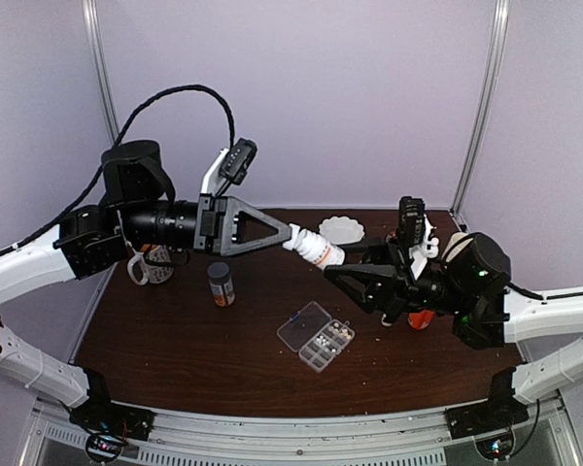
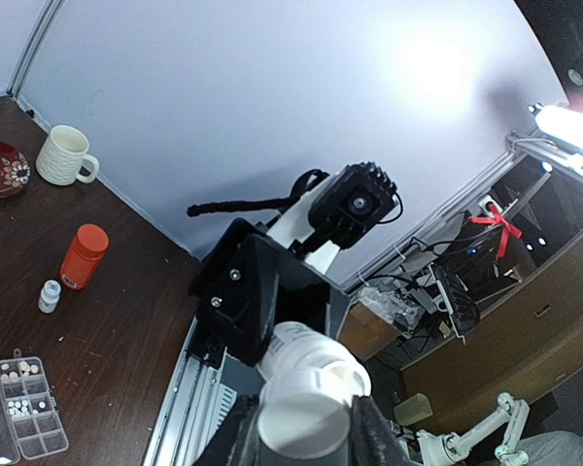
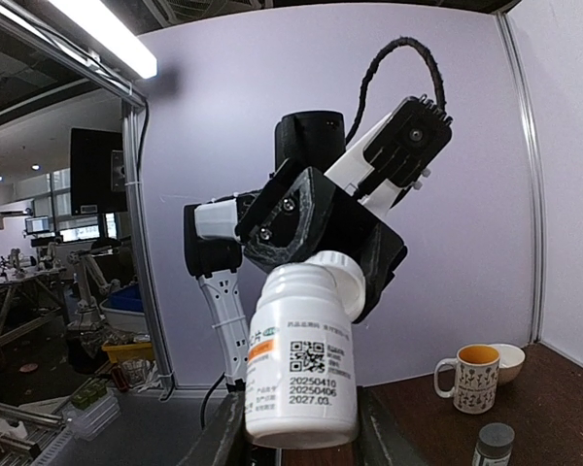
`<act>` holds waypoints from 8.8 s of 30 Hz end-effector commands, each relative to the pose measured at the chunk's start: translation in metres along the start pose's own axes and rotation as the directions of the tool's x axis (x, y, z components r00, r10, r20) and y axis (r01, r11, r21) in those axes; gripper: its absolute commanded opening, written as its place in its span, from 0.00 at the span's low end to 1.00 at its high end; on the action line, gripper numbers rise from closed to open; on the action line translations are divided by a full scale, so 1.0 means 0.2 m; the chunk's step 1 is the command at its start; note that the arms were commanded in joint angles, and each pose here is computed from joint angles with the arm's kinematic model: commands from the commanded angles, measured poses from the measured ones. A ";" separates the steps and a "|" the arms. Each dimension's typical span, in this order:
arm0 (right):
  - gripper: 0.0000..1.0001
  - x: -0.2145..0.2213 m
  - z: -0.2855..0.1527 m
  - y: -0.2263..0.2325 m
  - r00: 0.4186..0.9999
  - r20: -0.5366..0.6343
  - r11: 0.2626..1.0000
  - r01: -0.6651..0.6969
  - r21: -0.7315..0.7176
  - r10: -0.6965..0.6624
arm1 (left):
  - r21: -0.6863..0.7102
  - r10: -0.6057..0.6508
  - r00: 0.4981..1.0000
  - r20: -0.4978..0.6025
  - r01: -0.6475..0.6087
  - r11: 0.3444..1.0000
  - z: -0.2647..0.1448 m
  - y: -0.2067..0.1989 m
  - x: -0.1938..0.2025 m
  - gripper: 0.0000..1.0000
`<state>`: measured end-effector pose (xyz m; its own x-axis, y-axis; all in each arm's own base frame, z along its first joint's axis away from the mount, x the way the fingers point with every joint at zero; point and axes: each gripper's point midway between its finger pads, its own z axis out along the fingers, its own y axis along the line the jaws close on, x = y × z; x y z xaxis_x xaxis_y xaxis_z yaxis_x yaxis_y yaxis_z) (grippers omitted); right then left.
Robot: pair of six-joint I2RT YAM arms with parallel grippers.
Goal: Sort the pills into containers
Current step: Close the lid of the pill bottle, then screw the lid of the pill bottle onto the pill bottle, then place the pill bottle at the center of the board.
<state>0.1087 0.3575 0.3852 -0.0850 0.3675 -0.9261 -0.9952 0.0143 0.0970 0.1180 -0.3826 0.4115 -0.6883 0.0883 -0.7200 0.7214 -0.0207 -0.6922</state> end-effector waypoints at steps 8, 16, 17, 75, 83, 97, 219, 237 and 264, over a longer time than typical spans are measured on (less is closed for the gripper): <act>0.00 0.03 0.06 -0.04 0.998 -0.055 0.999 0.002 0.034 0.000 | 0.074 0.075 0.997 0.029 -0.077 0.994 0.00 -0.10 -0.03 0.24; 0.00 0.07 0.06 -0.06 0.991 -0.129 0.996 0.056 0.069 -0.047 | -0.012 0.066 0.997 -0.026 -0.066 0.998 0.00 -0.02 0.02 0.24; 0.00 0.08 0.06 -0.06 0.987 -0.149 0.994 0.078 0.075 -0.067 | -0.037 0.060 0.998 -0.033 -0.061 0.997 -0.01 0.00 0.02 0.24; 0.00 -0.09 0.04 0.01 0.989 -0.130 0.996 -0.056 0.071 0.065 | 0.076 0.826 0.542 -0.153 -0.827 0.557 0.02 0.05 0.10 0.22; 0.00 -0.04 0.01 0.03 0.981 -0.129 0.990 -0.138 0.042 0.143 | 0.140 0.994 0.020 -0.107 -0.990 0.035 -0.01 0.04 0.10 0.14; 0.00 0.01 0.00 -0.01 0.969 -0.144 0.979 -0.196 0.059 0.203 | 0.218 0.789 -0.588 -0.177 -0.805 -0.551 0.00 0.15 0.08 0.16; 0.86 0.20 -0.22 -0.39 0.934 -0.301 0.828 0.010 0.561 0.192 | -0.987 -0.313 0.941 -0.128 -0.088 0.137 -0.91 1.43 0.67 0.00; 0.86 0.35 -0.29 -0.50 0.872 -0.423 0.767 0.090 0.635 0.247 | -0.985 -0.394 0.906 -0.157 -0.174 -0.009 -1.04 1.80 0.74 0.04; 0.95 0.47 -0.86 -0.76 0.688 -0.499 0.405 0.313 0.859 0.527 | -0.967 -0.188 0.966 -0.179 -0.137 0.216 -0.75 1.35 0.48 0.87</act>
<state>0.2482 0.2461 0.2370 -0.5595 -0.1954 -0.8055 -0.4282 0.9002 0.0790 0.2674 -0.1862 0.1399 -0.8388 0.2351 -0.4911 0.2285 0.9707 0.0744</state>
